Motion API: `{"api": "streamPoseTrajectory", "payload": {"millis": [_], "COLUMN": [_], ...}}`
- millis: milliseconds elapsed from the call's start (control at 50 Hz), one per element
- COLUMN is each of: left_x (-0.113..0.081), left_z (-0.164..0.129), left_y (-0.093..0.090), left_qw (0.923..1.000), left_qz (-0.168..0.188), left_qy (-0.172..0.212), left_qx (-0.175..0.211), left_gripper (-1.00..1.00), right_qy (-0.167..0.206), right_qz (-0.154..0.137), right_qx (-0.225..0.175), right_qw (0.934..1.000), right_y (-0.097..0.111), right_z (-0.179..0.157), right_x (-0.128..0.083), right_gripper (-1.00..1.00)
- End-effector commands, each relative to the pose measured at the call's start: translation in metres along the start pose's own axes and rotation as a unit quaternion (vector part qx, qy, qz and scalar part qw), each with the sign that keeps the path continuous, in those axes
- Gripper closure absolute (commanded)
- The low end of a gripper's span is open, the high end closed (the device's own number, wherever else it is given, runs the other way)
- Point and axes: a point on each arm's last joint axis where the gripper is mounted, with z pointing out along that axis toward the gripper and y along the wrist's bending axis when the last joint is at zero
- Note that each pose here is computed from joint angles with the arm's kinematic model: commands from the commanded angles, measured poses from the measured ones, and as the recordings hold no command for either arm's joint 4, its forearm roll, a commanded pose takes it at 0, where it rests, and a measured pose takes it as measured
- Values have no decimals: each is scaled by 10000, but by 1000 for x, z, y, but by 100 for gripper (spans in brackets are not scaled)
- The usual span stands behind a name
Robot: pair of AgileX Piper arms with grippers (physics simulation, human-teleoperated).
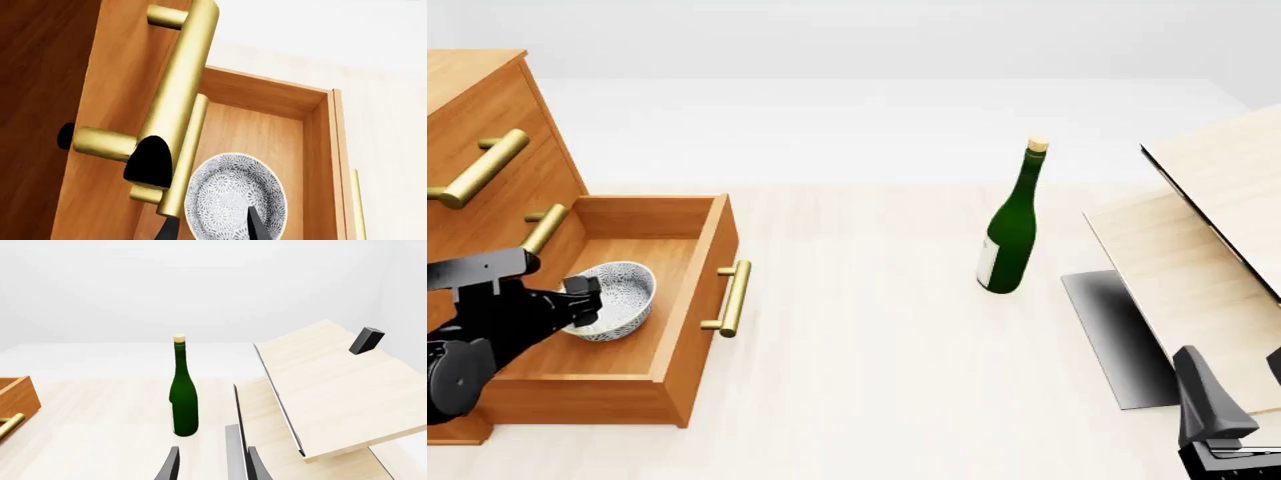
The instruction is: Put the bowl in the bottom drawer of the cabinet and close it.
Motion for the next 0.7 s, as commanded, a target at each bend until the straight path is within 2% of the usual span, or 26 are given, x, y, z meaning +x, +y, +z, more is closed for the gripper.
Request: {"api": "streamPoseTrajectory", "payload": {"millis": [20, 700], "left_x": [-2, -2], "left_z": [-8, -33], "left_y": [-2, -10], "left_qw": [10000, 9996], "left_qz": [0, 60], "left_qy": [-42, -177], "left_qx": [42, 228], "left_gripper": [-100, -100], "right_qy": [0, 0], "right_qz": [0, 0], "right_qx": [1, 0], "right_qw": [10000, 10000], "right_y": [0, 0], "right_z": [0, 0], "right_x": [0, 0], "right_gripper": [-100, -100]}}
